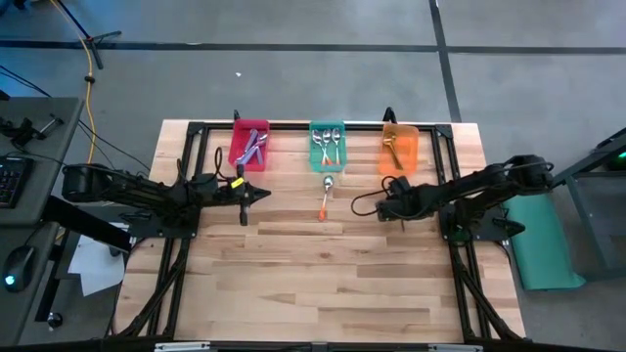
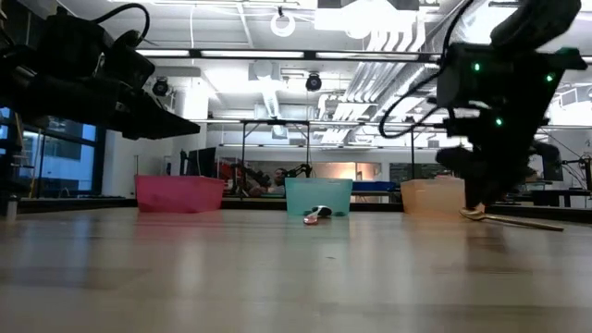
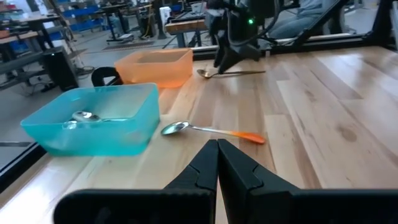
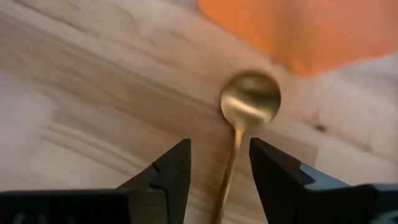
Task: Sort silverware by color (type)
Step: Put the gold spoon into the orange bin
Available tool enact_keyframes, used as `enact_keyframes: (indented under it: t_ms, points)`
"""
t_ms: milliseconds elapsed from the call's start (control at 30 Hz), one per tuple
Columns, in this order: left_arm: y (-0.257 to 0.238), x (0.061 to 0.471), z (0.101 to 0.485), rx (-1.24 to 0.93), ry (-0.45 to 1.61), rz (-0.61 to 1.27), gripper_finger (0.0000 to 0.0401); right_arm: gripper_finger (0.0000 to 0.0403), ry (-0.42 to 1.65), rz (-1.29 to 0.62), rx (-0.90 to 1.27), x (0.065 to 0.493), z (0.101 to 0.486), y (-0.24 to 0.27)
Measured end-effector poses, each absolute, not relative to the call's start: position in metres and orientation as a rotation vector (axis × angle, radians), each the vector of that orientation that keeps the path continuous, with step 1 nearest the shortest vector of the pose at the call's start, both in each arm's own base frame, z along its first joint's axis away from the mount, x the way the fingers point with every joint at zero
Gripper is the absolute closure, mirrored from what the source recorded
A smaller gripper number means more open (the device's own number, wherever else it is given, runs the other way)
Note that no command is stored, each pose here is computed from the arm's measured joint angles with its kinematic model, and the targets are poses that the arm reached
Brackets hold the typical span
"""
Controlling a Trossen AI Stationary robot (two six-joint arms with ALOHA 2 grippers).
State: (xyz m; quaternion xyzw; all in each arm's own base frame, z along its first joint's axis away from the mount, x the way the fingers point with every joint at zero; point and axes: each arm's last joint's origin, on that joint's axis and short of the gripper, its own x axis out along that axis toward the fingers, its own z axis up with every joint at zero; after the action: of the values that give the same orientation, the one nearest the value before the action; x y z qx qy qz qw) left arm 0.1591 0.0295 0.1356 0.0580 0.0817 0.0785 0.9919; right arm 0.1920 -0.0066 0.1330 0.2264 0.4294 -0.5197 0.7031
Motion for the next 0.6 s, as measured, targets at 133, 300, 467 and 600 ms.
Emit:
enact_keyframes:
  t_ms: [133,300,467,600]
  points:
    - [0.03,0.159,0.135,0.116,0.166,0.161,0.04,0.0254,0.99,-1.178,0.569,0.178,0.116,-0.015]
    - [0.03,0.159,0.135,0.117,0.166,0.162,0.04,0.0261,0.941,-1.202,0.586,0.17,0.104,-0.02]
    - [0.03,0.159,0.135,0.097,0.164,0.163,0.04,0.0309,0.963,-1.155,0.564,0.174,0.105,-0.02]
    - [0.03,0.159,0.136,0.096,0.158,0.164,0.04,0.0371,0.996,-1.099,0.541,0.18,0.109,-0.02]
